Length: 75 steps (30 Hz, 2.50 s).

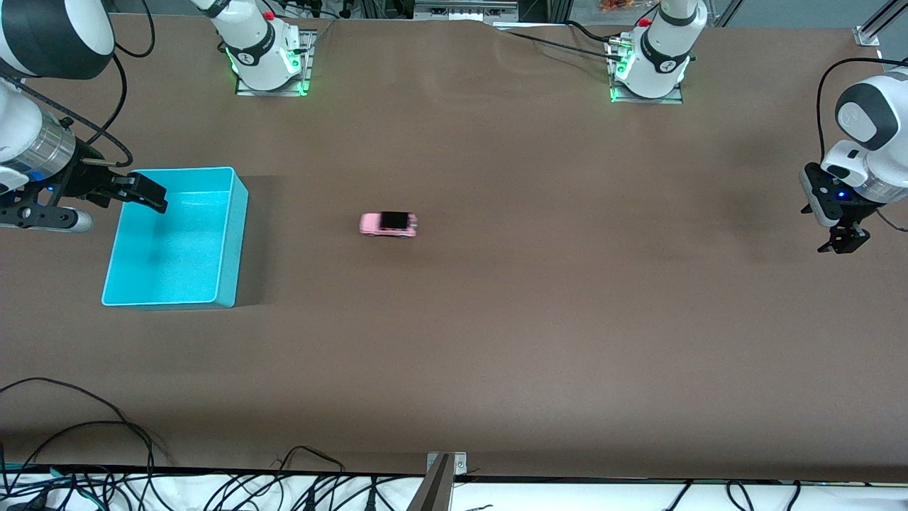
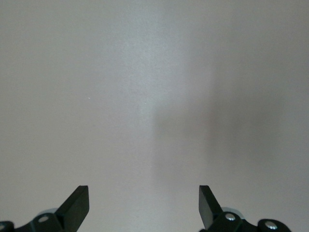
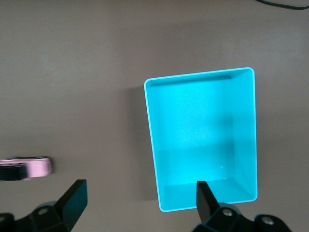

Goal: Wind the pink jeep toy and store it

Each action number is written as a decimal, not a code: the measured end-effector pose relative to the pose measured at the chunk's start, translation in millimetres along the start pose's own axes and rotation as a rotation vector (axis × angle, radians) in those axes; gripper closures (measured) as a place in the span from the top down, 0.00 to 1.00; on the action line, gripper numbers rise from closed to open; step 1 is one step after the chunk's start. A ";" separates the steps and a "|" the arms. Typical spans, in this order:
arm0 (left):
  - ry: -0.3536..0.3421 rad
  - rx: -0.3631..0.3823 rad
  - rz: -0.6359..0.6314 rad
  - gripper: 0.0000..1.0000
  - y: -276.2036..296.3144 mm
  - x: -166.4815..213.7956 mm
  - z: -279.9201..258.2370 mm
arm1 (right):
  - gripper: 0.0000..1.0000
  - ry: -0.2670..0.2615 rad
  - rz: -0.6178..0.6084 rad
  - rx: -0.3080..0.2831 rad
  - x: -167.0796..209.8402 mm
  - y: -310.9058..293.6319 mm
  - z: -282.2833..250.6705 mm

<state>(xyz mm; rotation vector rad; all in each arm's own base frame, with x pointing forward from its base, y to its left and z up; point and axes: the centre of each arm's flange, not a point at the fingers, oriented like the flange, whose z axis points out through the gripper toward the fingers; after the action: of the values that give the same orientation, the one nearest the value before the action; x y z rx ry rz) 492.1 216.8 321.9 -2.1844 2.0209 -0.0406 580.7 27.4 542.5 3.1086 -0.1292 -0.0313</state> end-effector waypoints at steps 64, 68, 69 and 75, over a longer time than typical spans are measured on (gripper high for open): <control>0.044 -0.054 -0.554 1.00 -34.7 31.2 -163.7 | 1.00 -0.250 -1.208 0.163 -22.2 -47.2 164.7; 0.043 -0.063 -0.557 1.00 -39.0 32.1 -177.9 | 1.00 -0.234 -1.255 0.160 -36.7 -53.5 193.4; 0.042 -0.066 -0.558 1.00 -39.8 32.7 -181.0 | 1.00 -0.226 -1.267 0.156 -40.6 -55.0 199.4; 0.041 -0.075 -0.558 1.00 -48.1 42.0 -207.2 | 1.00 -0.166 -1.376 0.138 -68.0 -58.8 242.1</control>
<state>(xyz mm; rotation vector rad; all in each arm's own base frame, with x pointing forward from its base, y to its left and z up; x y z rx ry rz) 515.8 157.3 529.0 -2.7403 1.3855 -0.0784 512.6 84.5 300.0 2.5934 1.9599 -0.2982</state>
